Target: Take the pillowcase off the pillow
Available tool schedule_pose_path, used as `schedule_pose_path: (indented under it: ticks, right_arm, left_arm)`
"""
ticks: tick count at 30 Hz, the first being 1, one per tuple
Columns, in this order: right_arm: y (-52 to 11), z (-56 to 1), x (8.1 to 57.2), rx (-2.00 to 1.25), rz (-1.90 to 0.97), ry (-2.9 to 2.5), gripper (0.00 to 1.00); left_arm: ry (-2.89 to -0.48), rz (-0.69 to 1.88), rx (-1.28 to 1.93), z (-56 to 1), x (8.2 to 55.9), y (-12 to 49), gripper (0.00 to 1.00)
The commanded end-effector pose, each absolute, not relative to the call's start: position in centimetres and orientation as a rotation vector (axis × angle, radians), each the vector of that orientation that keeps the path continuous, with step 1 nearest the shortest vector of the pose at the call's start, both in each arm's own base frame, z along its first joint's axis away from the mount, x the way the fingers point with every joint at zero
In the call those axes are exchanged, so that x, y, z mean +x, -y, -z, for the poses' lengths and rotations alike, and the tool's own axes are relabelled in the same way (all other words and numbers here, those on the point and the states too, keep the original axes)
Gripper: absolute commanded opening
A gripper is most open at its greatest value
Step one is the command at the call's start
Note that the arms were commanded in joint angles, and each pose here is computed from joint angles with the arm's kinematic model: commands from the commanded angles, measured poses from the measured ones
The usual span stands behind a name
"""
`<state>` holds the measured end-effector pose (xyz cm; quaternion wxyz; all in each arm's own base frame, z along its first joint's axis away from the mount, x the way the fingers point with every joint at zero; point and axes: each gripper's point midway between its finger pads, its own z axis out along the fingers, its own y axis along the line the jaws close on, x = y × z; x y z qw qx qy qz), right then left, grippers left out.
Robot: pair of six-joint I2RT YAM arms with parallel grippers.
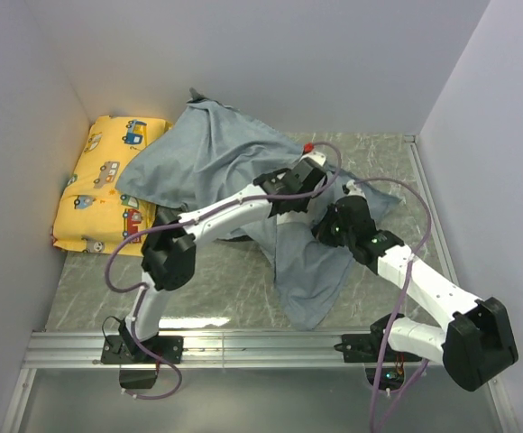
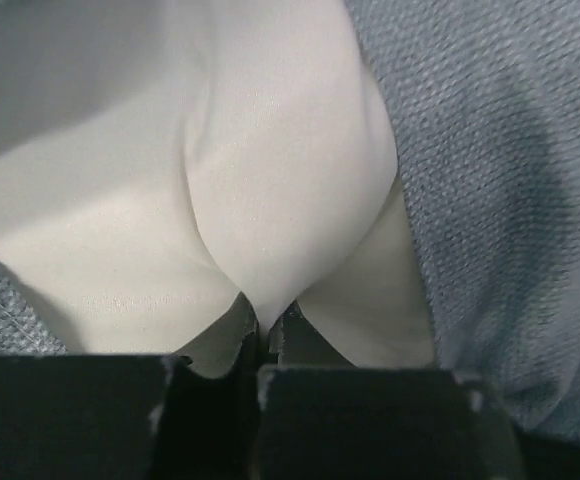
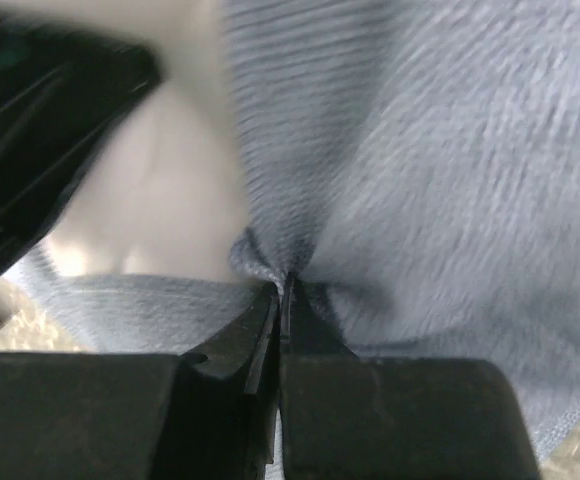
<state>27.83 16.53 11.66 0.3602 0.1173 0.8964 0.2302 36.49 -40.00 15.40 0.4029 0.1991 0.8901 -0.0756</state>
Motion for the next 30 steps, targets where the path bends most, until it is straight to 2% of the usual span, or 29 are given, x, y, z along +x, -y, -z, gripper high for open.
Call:
schedule_pose_path:
  ticks: [1, 6, 12, 18, 27, 28, 30]
  right_arm:
    - [-17.3, -14.5, 28.8, 0.241, -0.605, -2.291, 0.00]
    - [-17.0, -15.6, 28.3, 0.211, -0.595, -2.279, 0.00]
    - [-15.7, -14.3, 26.8, 0.233, -0.568, -2.290, 0.00]
    - [-14.1, -11.6, 25.7, 0.316, -0.506, -2.303, 0.00]
    - [-15.1, -8.9, 25.1, 0.329, -0.577, -2.326, 0.00]
    - [-15.8, -9.1, 25.1, 0.305, -0.599, -2.319, 0.01]
    - [-16.6, -9.8, 25.2, 0.257, -0.616, -2.303, 0.13]
  left_arm:
    - [-2.209, 0.183, 0.428, -17.9, 41.1, 39.3, 0.00]
    - [-2.112, 0.297, 0.275, -25.0, 46.7, 37.3, 0.00]
    - [-2.056, 0.408, 0.047, -29.1, 52.5, 28.5, 0.00]
    - [-1.966, 0.627, -0.073, -33.5, 53.8, 23.9, 0.00]
    - [-1.899, 0.924, -0.065, -37.1, 52.7, 25.8, 0.00]
    - [-1.906, 0.923, -0.065, -36.4, 52.6, 26.0, 0.00]
    - [-1.891, 0.928, -0.035, -37.0, 51.5, 27.1, 0.00]
